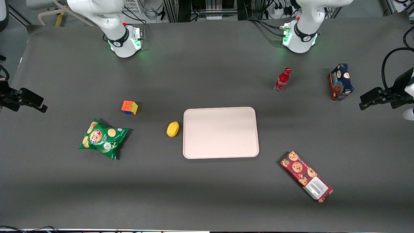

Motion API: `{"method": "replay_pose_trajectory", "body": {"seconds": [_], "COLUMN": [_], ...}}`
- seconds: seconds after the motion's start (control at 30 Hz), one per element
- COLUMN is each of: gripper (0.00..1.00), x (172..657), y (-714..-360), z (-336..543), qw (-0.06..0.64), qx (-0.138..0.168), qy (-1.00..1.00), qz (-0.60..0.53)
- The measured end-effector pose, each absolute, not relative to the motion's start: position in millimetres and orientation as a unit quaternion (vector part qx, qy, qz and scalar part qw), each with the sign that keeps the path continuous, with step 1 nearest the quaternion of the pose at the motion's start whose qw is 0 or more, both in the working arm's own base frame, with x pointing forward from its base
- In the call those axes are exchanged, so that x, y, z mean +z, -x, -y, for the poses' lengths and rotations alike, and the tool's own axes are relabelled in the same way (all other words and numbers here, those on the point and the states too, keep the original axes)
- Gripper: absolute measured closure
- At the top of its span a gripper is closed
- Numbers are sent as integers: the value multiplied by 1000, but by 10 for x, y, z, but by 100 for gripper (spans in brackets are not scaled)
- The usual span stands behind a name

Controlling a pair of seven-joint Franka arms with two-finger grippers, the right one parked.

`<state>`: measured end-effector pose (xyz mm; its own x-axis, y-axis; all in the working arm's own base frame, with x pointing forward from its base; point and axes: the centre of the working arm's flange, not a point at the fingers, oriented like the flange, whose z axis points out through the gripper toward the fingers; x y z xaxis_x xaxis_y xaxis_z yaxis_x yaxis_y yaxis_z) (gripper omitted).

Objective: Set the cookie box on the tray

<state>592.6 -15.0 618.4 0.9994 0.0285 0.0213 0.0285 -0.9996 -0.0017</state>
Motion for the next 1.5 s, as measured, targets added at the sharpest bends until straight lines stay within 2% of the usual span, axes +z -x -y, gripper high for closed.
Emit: {"method": "replay_pose_trajectory", "body": {"seconds": [0.83, 1.13, 1.5], "gripper": [0, 0, 0], "x": [6171, 6281, 6711], "y": [-5915, -5732, -5111], "z": [159, 90, -787], "qw": [1, 3, 26], "qx": [-4, 35, 91], "qy": [1000, 999, 995], "qz": [-1, 3, -6]}}
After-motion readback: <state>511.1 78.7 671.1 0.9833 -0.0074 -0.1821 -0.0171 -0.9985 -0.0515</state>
